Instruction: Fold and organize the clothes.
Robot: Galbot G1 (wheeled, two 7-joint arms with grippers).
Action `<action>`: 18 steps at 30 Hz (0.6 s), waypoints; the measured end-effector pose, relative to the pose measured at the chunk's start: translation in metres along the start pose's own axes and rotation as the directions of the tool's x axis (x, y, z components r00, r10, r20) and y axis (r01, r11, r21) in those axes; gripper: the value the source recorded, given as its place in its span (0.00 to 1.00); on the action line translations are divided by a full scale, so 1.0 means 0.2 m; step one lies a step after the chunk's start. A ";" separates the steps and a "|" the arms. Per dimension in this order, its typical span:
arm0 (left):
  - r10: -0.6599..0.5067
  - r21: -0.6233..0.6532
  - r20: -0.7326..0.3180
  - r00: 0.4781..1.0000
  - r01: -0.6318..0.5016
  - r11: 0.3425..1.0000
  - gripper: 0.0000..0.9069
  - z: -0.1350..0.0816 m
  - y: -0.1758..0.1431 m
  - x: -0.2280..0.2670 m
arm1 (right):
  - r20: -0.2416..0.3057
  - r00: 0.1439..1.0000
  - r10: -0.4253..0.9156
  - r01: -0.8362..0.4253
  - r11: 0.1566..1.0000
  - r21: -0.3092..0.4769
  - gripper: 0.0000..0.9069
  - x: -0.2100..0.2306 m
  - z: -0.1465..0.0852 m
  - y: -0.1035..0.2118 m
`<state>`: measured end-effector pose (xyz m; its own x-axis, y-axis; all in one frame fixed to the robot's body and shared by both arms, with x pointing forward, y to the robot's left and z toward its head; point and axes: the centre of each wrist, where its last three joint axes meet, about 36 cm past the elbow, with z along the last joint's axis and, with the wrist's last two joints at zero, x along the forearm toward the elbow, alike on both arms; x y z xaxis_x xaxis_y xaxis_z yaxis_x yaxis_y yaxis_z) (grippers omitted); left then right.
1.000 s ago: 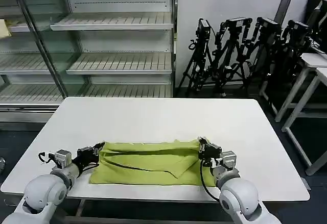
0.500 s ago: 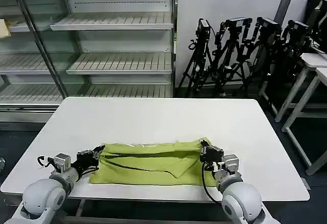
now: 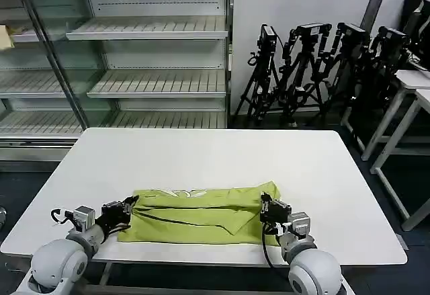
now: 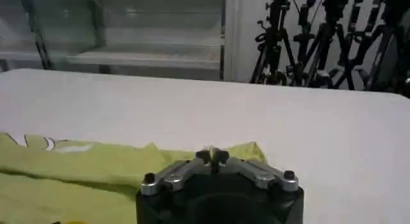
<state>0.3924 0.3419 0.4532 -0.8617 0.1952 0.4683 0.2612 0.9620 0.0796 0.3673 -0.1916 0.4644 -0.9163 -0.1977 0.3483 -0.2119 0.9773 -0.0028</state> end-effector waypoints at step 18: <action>-0.100 0.194 0.005 0.995 0.097 0.976 1.00 0.00 -0.18 0.06 | 0.028 0.999 0.027 -0.027 1.000 0.001 1.00 0.10 -0.03 -0.05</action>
<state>0.3726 0.3091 0.4553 -0.8856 0.0990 0.4538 0.0868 0.9951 -0.0477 0.3523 -0.2059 0.4764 -0.9308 -0.1731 0.3220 -0.1871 0.9823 -0.0128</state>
